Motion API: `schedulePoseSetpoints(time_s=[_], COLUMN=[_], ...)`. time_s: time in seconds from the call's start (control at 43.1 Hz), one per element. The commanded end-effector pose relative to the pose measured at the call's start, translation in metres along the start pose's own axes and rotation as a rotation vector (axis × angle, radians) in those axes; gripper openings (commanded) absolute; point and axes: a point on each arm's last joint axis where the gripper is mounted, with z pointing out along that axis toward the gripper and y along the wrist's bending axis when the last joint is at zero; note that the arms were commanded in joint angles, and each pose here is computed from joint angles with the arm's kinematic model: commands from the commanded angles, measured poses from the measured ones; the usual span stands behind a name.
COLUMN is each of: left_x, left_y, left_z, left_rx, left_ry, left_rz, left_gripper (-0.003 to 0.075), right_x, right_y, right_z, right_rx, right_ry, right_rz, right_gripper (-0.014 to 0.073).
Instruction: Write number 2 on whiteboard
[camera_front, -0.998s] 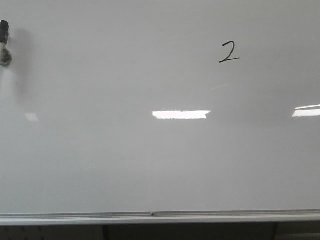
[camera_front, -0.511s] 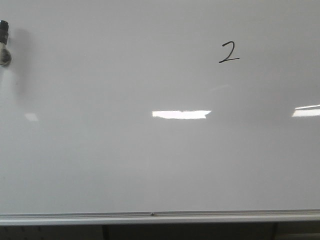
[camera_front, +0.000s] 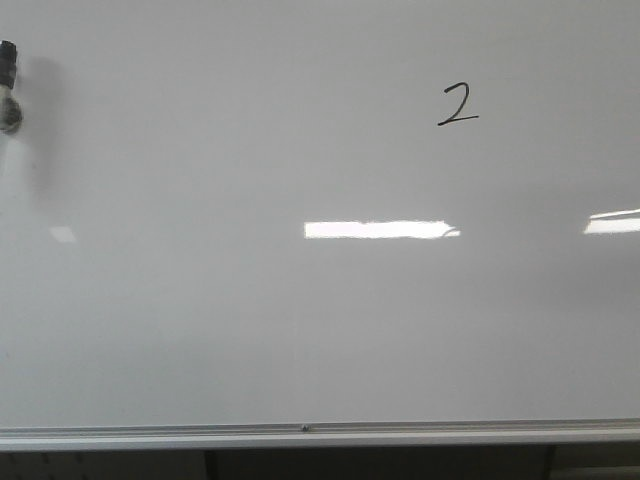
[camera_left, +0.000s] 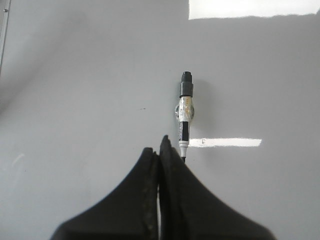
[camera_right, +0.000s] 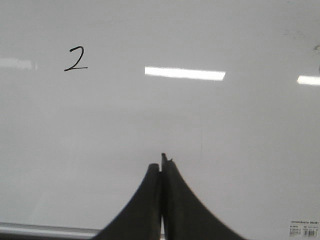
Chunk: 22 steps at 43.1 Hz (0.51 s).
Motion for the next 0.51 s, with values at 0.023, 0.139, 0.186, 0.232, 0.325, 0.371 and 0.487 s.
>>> schedulePoseSetpoints(time_s=[0.023,0.139,0.186,0.232,0.325,0.371,0.487], left_x=[0.003,0.003,0.003,0.003,0.003,0.003,0.003], left_y=[0.000,0.000,0.000,0.000,0.000,0.000,0.000], left_z=[-0.002,-0.002,-0.002,-0.002,-0.002,-0.002,-0.002], left_rx=[-0.004,-0.004,-0.004,-0.004,-0.004,-0.004,-0.004], left_ry=[-0.070,-0.070,-0.070,-0.070,-0.070,-0.070,-0.070], left_rz=[-0.017,-0.017,-0.017,-0.017,-0.017,-0.017,-0.017], left_gripper=[-0.0020,-0.0020,-0.0020,-0.0020,-0.0020,-0.0020,-0.0020], right_x=[0.007,0.027,0.032,0.039,0.039,0.040,0.041], right_y=[-0.001,-0.001,-0.001,-0.001,-0.001,-0.001,-0.002], right_z=[0.003,0.010,0.012,0.015,0.015,0.015,0.015], right_rx=[0.027,0.046,0.048,0.047,0.047,0.047,0.047], right_ry=[-0.222,-0.273,-0.292,-0.310,-0.297,-0.293,-0.281], right_rz=[-0.009,-0.010,-0.007,-0.003,-0.002,-0.001,0.000], right_gripper=[-0.0068,-0.0068,-0.0068,-0.0068,-0.0068,-0.0068,-0.0068])
